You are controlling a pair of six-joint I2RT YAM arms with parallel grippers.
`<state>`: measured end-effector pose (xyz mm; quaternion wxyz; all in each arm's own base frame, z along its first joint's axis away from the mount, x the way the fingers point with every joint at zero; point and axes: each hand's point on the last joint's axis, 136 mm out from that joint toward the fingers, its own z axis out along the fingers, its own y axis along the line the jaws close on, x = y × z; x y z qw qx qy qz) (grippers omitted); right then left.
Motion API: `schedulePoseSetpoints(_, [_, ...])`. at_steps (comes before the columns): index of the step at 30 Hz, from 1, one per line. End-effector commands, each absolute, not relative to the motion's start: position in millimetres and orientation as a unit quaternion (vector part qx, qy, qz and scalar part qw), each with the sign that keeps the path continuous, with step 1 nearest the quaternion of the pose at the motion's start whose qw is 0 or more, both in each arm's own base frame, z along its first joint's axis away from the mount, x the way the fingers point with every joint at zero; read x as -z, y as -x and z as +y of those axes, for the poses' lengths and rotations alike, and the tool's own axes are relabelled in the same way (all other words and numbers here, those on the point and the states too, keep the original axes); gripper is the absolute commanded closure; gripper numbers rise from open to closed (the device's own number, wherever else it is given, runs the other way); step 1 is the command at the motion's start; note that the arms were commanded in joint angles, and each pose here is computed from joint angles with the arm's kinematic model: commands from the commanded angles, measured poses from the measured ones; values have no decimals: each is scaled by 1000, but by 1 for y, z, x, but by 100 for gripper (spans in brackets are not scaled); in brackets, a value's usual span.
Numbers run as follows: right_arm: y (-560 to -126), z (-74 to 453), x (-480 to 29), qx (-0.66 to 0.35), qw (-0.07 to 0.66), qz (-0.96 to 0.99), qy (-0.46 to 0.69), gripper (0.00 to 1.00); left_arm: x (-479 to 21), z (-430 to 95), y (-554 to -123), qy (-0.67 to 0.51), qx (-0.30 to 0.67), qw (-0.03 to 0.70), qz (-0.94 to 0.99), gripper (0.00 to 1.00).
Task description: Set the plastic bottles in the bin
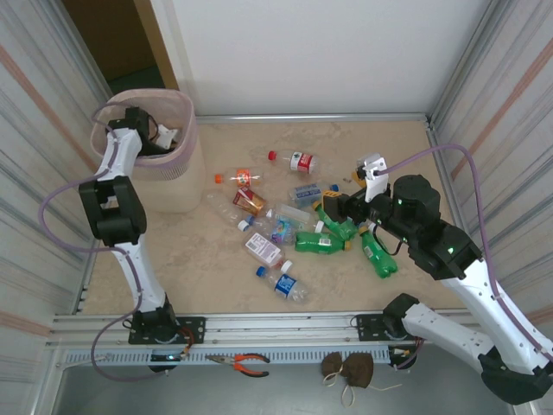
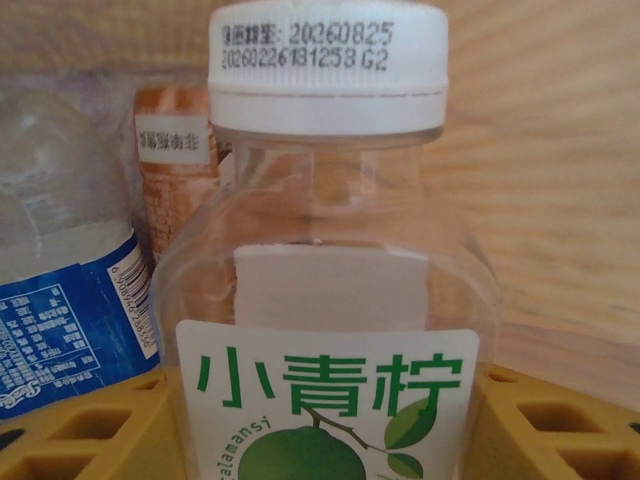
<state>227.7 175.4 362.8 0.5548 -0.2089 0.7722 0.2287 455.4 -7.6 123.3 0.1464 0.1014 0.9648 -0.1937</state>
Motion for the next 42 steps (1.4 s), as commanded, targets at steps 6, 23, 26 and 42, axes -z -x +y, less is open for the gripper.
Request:
schedulePoseSetpoints(6, [-235, 171, -351, -229, 539, 790, 182, 14, -80, 6, -446, -87, 143, 77, 983, 48])
schedulePoseSetpoints(23, [-249, 132, -269, -135, 388, 905, 108, 17, -132, 1, -451, -89, 147, 144, 975, 23])
schedulePoseSetpoints(26, [-244, 133, -253, -132, 352, 920, 107, 20, -145, -1, -451, -91, 151, 161, 971, 23])
schedulePoseSetpoints(42, [-239, 60, -150, -19, 163, 984, -77, 26, -203, -7, -443, -94, 163, 239, 953, 24])
